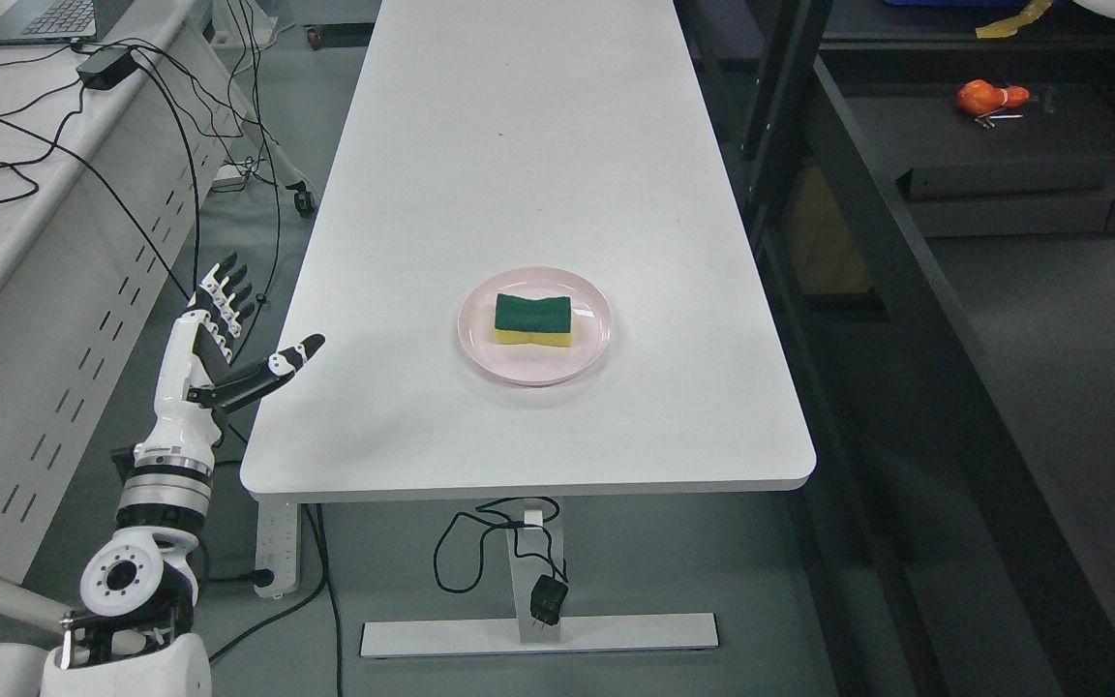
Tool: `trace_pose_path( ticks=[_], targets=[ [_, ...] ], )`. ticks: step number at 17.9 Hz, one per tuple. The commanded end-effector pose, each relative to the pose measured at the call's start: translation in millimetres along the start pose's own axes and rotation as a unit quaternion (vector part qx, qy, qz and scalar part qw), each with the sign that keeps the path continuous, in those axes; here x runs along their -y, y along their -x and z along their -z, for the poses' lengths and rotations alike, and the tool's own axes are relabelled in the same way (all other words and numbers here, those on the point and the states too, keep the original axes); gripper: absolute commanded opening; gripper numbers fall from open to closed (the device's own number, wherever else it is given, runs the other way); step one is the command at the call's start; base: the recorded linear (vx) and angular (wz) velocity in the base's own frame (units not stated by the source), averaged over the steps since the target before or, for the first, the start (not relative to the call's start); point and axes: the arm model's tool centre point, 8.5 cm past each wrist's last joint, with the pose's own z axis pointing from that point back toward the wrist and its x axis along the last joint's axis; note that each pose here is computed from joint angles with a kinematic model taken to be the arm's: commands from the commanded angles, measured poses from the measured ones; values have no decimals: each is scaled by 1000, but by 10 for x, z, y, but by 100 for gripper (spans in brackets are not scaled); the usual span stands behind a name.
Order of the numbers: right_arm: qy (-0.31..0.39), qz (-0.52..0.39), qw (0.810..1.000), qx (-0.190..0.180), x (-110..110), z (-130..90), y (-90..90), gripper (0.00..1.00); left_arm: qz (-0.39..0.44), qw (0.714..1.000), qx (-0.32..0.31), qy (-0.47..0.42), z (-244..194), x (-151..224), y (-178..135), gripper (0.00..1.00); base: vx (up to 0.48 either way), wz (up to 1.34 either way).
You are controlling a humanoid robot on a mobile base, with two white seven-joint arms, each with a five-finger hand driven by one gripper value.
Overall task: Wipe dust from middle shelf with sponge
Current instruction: 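Raise the left hand and reach toward the sponge on the pink plate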
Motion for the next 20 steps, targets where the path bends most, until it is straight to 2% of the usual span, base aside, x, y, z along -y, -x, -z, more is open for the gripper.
trace_pose_path(
  ticks=[1, 5, 7, 8, 9, 11, 14, 17, 20],
  targets=[
    [7, 1, 1000, 11, 101, 2, -96, 100, 12, 1000, 1, -2, 2, -61, -13, 99, 12, 0],
    [7, 1, 1000, 11, 101, 2, -96, 100, 24, 999, 28, 26, 62, 122, -7, 99, 35, 16],
    [7, 1, 1000, 11, 101, 2, -96, 100, 141, 986, 55, 72, 175, 70, 17, 99, 63, 45],
    [7, 1, 1000, 11, 101, 2, -96, 100, 233, 963, 79, 107, 303, 65, 2, 99, 70, 73],
    [7, 1, 1000, 11, 101, 2, -96, 100, 271, 951, 88, 122, 377, 94, -20, 99, 70, 73],
    [7, 1, 1000, 11, 101, 2, -96, 100, 380, 908, 96, 150, 642, 126, -115, 99, 69, 52],
    [7, 1, 1000, 11, 101, 2, -96, 100, 496, 824, 153, 226, 933, 387, -296, 98, 49, 40],
    [7, 1, 1000, 11, 101, 2, -96, 100, 566, 734, 196, 319, 968, 908, -343, 98, 29, 8],
    [7, 1, 1000, 11, 101, 2, -96, 100, 642, 640, 201, 371, 910, 1153, -213, 97, 9, -29]
  ],
)
